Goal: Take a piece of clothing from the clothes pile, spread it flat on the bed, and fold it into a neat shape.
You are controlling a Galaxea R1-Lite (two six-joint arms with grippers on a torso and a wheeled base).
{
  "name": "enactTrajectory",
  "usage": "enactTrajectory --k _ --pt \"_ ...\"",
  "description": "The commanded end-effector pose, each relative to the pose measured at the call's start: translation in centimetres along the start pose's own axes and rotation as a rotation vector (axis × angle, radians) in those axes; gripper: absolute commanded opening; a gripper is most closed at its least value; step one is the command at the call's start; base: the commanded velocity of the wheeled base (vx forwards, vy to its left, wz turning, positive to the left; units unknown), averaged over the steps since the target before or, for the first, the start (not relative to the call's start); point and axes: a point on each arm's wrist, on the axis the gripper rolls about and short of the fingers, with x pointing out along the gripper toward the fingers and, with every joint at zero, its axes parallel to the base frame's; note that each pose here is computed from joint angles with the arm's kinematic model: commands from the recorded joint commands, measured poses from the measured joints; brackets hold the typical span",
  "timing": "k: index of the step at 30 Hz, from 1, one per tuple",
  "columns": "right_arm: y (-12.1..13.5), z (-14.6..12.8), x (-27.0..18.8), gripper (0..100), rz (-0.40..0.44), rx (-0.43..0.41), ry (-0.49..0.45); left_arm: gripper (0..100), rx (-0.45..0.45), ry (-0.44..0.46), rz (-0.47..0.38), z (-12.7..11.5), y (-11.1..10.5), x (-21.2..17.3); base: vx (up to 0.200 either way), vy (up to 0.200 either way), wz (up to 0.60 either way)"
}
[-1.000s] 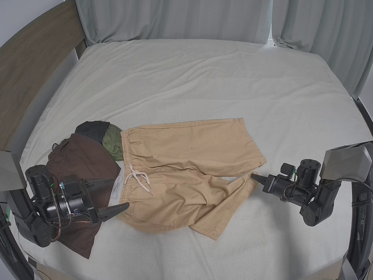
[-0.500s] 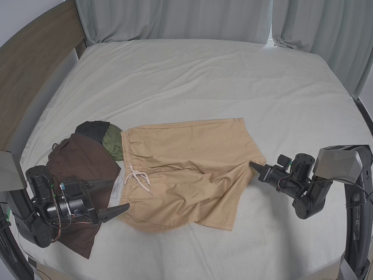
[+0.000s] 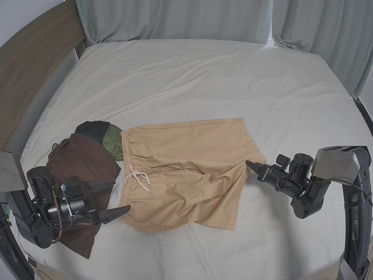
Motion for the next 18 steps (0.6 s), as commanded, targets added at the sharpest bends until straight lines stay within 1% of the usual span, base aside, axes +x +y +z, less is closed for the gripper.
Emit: enactTrajectory --k 1,3,5,9,11,14,15,17,18 --pt "0.4 0.5 -0.3 100 0.003 -0.021 -0.007 100 -0.001 0.001 -0.003 0.0 0.0 0.1 0.000 0.000 0.00" --pt "0.6 0.7 -0.6 100 0.002 -0.027 -0.007 100 -0.001 0.001 -0.003 0.0 0.0 0.1 0.000 0.000 0.00" --pt "1.4 1.3 -1.6 100 0.004 -0.034 -0.001 100 0.000 0.001 -0.005 0.0 -0.1 0.1 0.000 0.000 0.00" --pt "2.5 1.3 -2.9 100 0.004 -0.028 0.025 100 0.000 0.001 -0.005 0.0 -0.1 0.1 0.000 0.000 0.00" --pt "2.7 0.6 -3.7 100 -0.002 -0.016 0.063 100 0.000 0.001 -0.005 0.0 -0.1 0.1 0.000 0.000 0.00" --pt "3.1 -0.7 -4.6 100 0.019 -0.010 0.137 100 -0.001 0.002 -0.005 -0.1 -0.1 0.1 0.000 0.000 0.00" --pt "3.2 -1.8 -5.5 100 0.041 -0.005 0.202 100 -0.003 0.003 -0.005 -0.1 -0.1 0.1 0.000 0.000 0.00" --pt "3.2 -2.9 -6.5 100 0.077 -0.008 0.272 100 -0.005 0.005 -0.005 -0.2 0.0 0.1 0.000 0.000 0.00" --pt "3.3 -3.4 -7.2 100 0.109 -0.013 0.314 100 -0.005 0.005 -0.005 -0.2 0.0 0.2 0.000 0.000 0.00"
